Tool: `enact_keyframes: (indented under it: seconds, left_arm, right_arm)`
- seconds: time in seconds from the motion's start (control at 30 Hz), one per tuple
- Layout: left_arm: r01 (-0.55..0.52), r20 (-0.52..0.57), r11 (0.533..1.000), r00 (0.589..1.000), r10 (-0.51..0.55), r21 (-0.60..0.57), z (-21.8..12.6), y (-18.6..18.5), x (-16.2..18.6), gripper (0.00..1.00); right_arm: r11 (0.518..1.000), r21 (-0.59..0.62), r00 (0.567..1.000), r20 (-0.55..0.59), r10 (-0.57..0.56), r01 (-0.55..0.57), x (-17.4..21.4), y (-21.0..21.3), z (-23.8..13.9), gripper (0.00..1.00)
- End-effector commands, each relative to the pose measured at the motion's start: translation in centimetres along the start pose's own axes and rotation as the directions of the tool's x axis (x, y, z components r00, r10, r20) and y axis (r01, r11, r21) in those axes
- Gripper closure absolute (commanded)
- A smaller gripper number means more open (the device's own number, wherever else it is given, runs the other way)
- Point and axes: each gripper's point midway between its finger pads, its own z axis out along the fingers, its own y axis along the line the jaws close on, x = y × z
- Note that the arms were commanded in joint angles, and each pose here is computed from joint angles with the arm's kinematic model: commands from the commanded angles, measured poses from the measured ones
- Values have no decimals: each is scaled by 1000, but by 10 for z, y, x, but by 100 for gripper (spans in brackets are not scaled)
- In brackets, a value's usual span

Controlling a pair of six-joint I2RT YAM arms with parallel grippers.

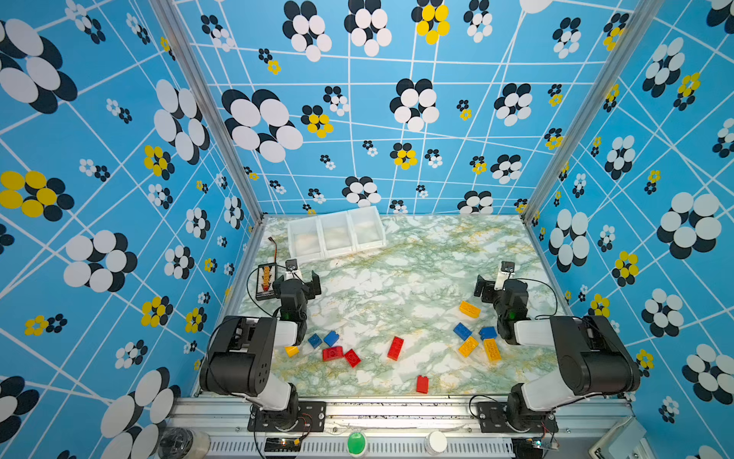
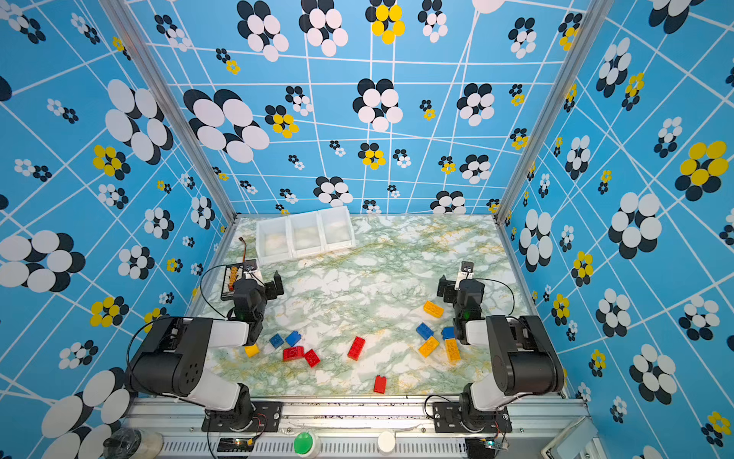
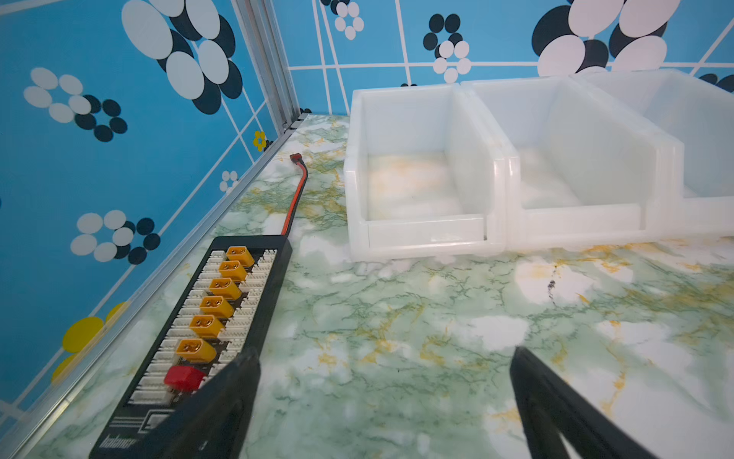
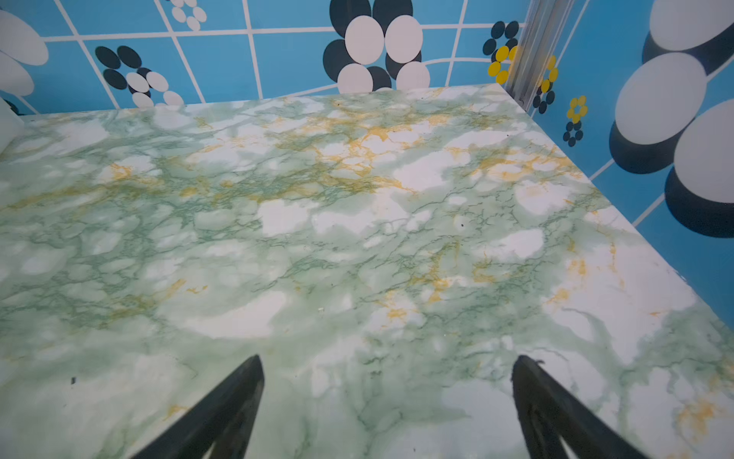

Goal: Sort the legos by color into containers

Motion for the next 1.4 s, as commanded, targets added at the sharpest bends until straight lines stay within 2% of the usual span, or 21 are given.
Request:
enact_keyframes:
  seconds: [0.0, 0.93, 1.03, 1.17, 1.37]
  left_arm:
    - [-7, -1, 1000, 1000, 7, 19, -1, -4, 4, 1]
    - [-13, 8, 1000, 1000, 13, 18, -1, -5, 1, 1]
    - [-41, -25, 999, 999, 42, 36, 0, -11, -10, 1]
    - [-75, -128, 997, 989, 79, 35, 0, -17, -33, 1]
    - [-9, -225, 999, 974, 18, 42, 6, -34, -68, 1]
  right_arm:
    - [1000, -5, 1000, 30, 5, -5, -12, 0, 2, 1]
    - [1000, -4, 1000, 30, 5, -4, -12, 0, 2, 1]
    - [1000, -15, 1000, 20, 2, -1, -17, 2, 3, 1]
    - [1000, -13, 1000, -24, -2, 2, -26, 2, 0, 1]
    - [1000, 4, 996, -93, 4, -4, -40, 0, -14, 1]
